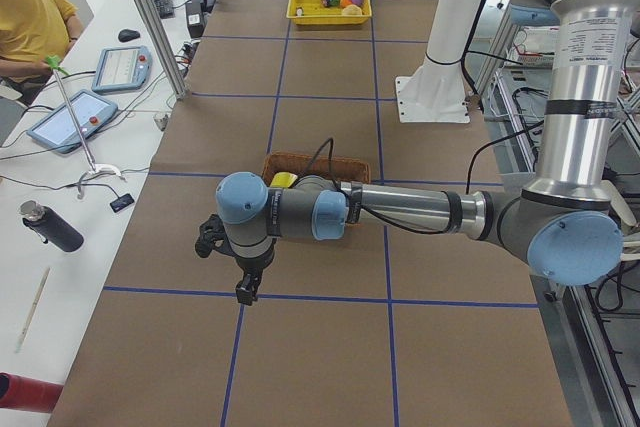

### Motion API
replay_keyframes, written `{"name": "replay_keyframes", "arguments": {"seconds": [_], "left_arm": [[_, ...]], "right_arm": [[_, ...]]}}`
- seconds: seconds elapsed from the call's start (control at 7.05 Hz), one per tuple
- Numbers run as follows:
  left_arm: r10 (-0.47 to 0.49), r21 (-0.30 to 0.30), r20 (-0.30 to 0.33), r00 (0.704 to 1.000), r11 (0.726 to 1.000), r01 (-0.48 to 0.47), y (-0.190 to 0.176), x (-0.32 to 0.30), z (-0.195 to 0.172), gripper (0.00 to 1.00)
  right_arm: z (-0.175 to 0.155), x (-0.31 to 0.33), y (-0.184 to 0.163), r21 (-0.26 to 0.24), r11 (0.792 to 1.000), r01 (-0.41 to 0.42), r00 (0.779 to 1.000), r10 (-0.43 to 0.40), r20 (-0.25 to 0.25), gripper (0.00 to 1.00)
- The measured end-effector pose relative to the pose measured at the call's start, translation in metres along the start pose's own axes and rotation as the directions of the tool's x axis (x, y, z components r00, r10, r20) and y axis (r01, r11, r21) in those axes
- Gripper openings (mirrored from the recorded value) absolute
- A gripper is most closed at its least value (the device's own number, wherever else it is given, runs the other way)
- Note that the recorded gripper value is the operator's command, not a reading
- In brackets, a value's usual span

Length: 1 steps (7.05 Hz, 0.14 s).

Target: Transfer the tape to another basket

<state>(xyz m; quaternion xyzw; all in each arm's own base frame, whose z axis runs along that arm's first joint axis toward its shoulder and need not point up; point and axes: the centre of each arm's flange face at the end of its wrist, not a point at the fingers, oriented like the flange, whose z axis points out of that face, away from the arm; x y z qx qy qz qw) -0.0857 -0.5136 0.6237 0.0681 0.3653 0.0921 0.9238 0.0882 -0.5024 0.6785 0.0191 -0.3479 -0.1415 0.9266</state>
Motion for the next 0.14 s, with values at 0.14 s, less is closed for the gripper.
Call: {"name": "replay_keyframes", "arguments": {"seconds": [0.14], "left_arm": [[0.000, 0.000, 0.000, 1.000, 1.000, 0.000, 0.0000, 0.0000, 0.0000, 0.98]], "right_arm": [[-0.0002, -0.0001, -0.0003, 0.000, 1.000, 0.000, 1.000, 0.000, 0.000, 1.00]]}}
